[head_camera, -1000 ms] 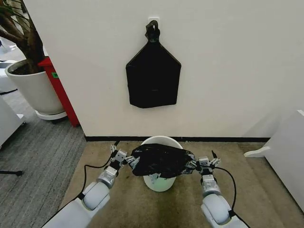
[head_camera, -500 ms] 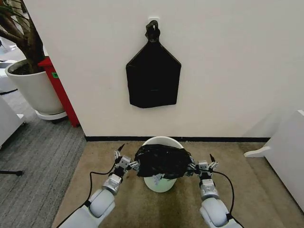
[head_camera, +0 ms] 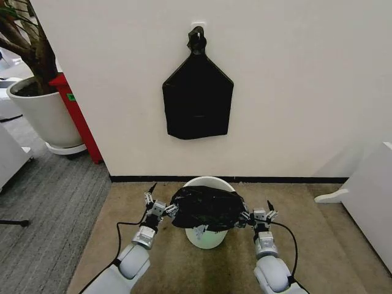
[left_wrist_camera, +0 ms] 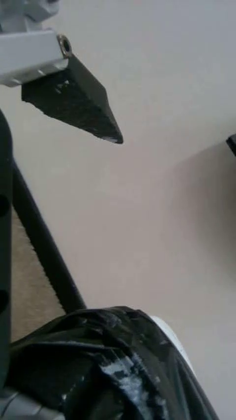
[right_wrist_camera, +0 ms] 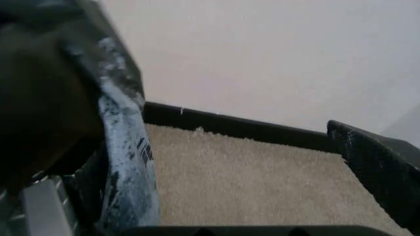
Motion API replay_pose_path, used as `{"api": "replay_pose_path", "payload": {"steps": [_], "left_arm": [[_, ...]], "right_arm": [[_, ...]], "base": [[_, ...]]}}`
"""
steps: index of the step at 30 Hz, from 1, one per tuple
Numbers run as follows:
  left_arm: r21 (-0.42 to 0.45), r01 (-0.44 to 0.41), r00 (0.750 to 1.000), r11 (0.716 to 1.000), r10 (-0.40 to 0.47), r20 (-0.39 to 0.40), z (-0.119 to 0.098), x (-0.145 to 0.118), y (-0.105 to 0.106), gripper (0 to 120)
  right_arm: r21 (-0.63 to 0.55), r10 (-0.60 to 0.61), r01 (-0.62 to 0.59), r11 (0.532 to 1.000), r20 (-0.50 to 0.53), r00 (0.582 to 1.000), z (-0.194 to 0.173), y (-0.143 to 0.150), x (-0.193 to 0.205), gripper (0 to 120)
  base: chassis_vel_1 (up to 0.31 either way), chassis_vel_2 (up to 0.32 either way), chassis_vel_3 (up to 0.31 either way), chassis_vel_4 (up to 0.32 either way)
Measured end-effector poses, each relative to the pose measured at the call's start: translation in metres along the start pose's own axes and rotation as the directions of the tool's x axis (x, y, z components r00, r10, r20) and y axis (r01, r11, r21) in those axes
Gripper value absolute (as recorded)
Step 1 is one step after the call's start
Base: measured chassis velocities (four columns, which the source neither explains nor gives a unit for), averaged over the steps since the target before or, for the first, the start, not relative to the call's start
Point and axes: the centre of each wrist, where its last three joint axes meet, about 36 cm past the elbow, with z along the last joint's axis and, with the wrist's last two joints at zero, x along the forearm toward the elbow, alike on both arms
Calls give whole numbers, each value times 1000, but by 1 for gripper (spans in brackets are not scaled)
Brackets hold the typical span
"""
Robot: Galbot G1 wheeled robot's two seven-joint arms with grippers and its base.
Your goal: Place the garbage bag over the trash bin.
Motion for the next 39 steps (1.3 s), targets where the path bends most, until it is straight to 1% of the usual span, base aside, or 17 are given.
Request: {"api": "replay_pose_path", "payload": {"steps": [3,8,10,12,13,16,19,22,24,27,30,36,39], "left_arm": [[2,-3,1000,1000,3,13,7,-4,-7,100],[9,-2,999,1000,2,40,3,-5,-5,100],[15,-4,998,1000,3,55,-5,-2,-1,100],[22,-2,999,1000,1,54,-14,9,9,100],[22,-2,999,1000,1,54,-14,9,9,100],[15,3,999,1000,-4,35,-19,22,26,100],[13,4,1000,1000,-4,9,-18,31,36,100],[13,-2,1000,1000,3,-4,-14,35,37,100],[21,-10,1000,1000,10,-11,-9,38,34,100],[36,-24,1000,999,24,-7,-11,37,26,100],[41,-30,1000,999,30,0,-13,35,24,100],[34,-52,999,998,52,11,-17,30,30,100],[36,-62,998,997,62,12,-19,29,33,100]], "right_arm": [[0,-5,5,1000,5,1000,0,3,1,100],[3,-1,1,1000,36,999,-10,1,2,100],[4,-2,1,1000,54,999,-17,-1,5,100],[-4,-10,10,1000,62,998,-31,-3,13,100],[-4,-10,10,1000,62,998,-31,-3,13,100],[-6,-24,25,1000,58,998,-39,-6,18,100],[10,-38,37,999,51,998,-40,-7,20,100],[26,-46,44,999,49,998,-34,-7,18,100],[25,-39,38,999,46,998,-30,-5,14,100],[19,-39,39,999,51,998,-32,-1,13,100],[23,-40,39,999,57,998,-34,-3,13,100],[38,-49,47,998,68,996,-37,-14,13,100],[23,-87,86,996,67,994,-38,-21,12,100]], "base": [[0,0,0,0],[0,0,0,0],[0,0,0,0],[0,0,0,0],[0,0,0,0],[0,0,0,0],[0,0,0,0],[0,0,0,0],[0,0,0,0],[0,0,0,0],[0,0,0,0],[0,0,0,0],[0,0,0,0]]}}
